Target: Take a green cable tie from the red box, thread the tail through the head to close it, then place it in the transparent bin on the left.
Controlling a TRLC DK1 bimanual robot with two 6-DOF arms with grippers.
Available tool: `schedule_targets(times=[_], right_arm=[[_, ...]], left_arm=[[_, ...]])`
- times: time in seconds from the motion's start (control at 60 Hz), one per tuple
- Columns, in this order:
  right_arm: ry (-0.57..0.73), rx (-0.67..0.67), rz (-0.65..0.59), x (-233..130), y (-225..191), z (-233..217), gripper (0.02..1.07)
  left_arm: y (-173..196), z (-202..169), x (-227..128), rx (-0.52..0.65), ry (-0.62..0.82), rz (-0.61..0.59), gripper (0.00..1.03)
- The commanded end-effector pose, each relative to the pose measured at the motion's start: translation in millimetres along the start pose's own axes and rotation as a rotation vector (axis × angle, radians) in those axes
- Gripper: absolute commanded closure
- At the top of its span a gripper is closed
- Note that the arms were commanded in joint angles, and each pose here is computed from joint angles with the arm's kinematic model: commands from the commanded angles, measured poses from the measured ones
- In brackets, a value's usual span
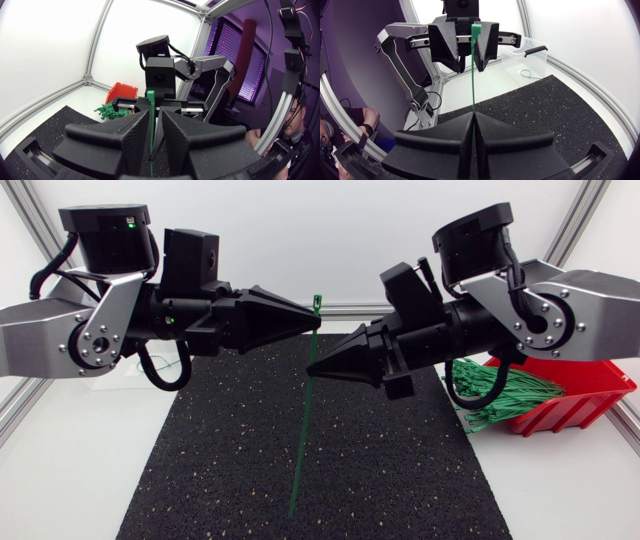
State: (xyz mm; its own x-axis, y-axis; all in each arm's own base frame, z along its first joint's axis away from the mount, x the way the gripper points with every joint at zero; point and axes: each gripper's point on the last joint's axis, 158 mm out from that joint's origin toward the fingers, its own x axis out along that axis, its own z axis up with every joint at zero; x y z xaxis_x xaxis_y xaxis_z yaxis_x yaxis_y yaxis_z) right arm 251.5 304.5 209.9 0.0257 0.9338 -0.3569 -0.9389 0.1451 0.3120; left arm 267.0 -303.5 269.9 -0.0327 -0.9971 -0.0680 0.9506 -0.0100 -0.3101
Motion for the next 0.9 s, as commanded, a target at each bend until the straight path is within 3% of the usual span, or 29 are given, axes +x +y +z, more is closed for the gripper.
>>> schedule_targets(times=[0.0,0.167,0.433,0.883], right_arm=[[0.000,0.019,0.004,-0.1,1.1,-4.6,1.02],[0.000,0.018,0.003,-0.2,1.0,-4.6,1.01],[0.003,0.014,0.008,1.0,3.5,-6.3,1.02],[0.010,0.016,0.015,3.5,4.6,-9.4,1.02]], left_arm=[[2.1,-10.1,3.9,-0.033,0.009,-0.007,0.84],[8.0,-12.6,5.0,-0.045,0.011,0.009,1.00],[12.8,-10.2,6.2,-0.086,0.010,0.013,1.00],[3.5,-1.9,1.9,-0.058,-0.005,0.018,1.00]])
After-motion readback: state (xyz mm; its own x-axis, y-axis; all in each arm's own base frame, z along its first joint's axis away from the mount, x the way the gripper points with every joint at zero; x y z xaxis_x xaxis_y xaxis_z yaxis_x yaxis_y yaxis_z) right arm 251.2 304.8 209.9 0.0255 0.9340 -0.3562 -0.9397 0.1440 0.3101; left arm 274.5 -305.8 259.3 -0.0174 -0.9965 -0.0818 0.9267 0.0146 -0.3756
